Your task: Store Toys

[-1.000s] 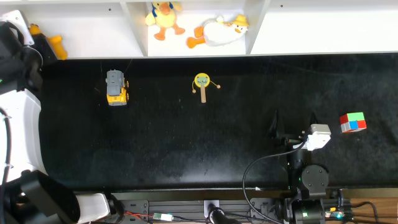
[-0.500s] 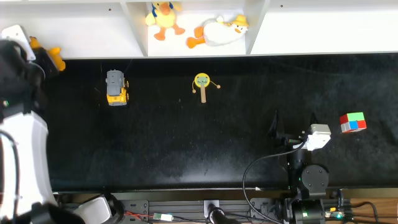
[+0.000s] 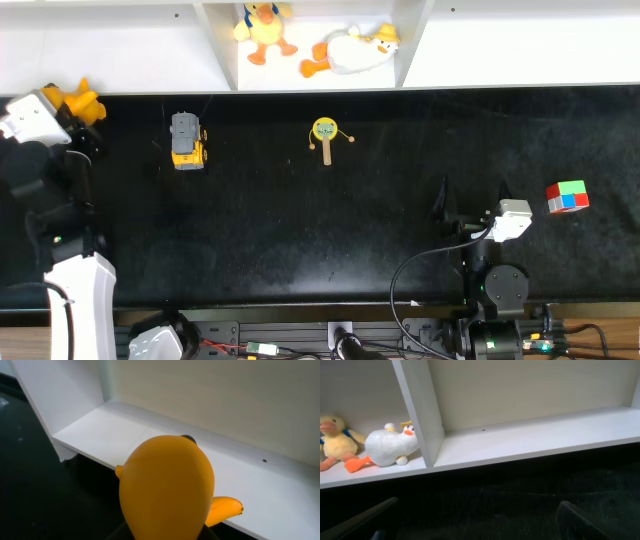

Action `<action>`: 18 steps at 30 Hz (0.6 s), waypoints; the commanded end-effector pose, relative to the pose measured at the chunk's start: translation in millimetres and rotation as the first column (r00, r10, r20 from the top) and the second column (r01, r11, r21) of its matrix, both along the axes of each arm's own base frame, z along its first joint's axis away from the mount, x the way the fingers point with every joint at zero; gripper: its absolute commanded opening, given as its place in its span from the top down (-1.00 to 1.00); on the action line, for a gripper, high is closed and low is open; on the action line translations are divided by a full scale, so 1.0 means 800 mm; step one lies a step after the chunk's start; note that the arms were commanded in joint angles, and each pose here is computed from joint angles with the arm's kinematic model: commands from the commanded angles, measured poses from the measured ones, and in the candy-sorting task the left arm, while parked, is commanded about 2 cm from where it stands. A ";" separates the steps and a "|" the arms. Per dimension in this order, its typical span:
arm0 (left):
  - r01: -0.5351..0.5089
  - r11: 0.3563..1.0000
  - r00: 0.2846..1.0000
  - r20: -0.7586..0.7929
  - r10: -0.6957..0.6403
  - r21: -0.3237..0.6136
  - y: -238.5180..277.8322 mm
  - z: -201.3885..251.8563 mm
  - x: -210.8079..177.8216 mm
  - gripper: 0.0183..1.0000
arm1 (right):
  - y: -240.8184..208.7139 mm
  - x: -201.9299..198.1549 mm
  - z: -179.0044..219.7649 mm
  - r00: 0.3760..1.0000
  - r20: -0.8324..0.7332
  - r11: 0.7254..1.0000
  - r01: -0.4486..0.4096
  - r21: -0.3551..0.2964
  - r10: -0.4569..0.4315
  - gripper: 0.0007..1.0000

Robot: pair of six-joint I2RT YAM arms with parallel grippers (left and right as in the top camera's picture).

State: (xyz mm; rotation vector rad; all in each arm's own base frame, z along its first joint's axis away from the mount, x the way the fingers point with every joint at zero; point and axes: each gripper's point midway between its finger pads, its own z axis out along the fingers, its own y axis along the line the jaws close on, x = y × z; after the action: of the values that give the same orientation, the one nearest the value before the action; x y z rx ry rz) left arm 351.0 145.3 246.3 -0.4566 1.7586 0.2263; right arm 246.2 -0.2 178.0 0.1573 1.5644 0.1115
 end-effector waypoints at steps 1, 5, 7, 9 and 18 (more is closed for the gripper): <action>0.000 1.000 0.999 0.038 0.001 -0.031 0.001 -0.004 0.016 0.94 | -0.002 0.000 -0.005 1.000 -0.001 1.000 0.007 0.004 -0.007 -0.99; 0.020 0.999 0.997 0.070 -0.017 -0.046 0.005 -0.015 0.041 0.94 | -0.002 0.000 -0.005 1.000 -0.001 1.000 0.007 0.004 -0.007 -0.99; 0.022 0.998 0.997 0.074 -0.018 -0.063 0.008 -0.026 0.054 0.94 | -0.002 0.000 -0.005 1.000 -0.001 1.000 0.007 0.004 -0.007 -0.99; 0.023 0.997 0.998 0.068 -0.018 -0.068 0.013 -0.029 0.067 0.94 | -0.002 0.000 -0.005 1.000 -0.001 1.000 0.007 0.004 -0.007 -0.99; 0.051 0.995 0.998 0.031 -0.048 -0.092 0.025 -0.036 0.118 0.96 | -0.002 0.000 -0.005 1.000 -0.001 1.000 0.007 0.004 -0.007 -0.99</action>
State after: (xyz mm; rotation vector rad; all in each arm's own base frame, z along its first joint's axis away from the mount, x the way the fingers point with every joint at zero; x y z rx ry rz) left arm 429.8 164.9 204.3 -0.4935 1.7873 0.1308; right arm 246.2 -0.2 178.0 0.1573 1.5644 0.1110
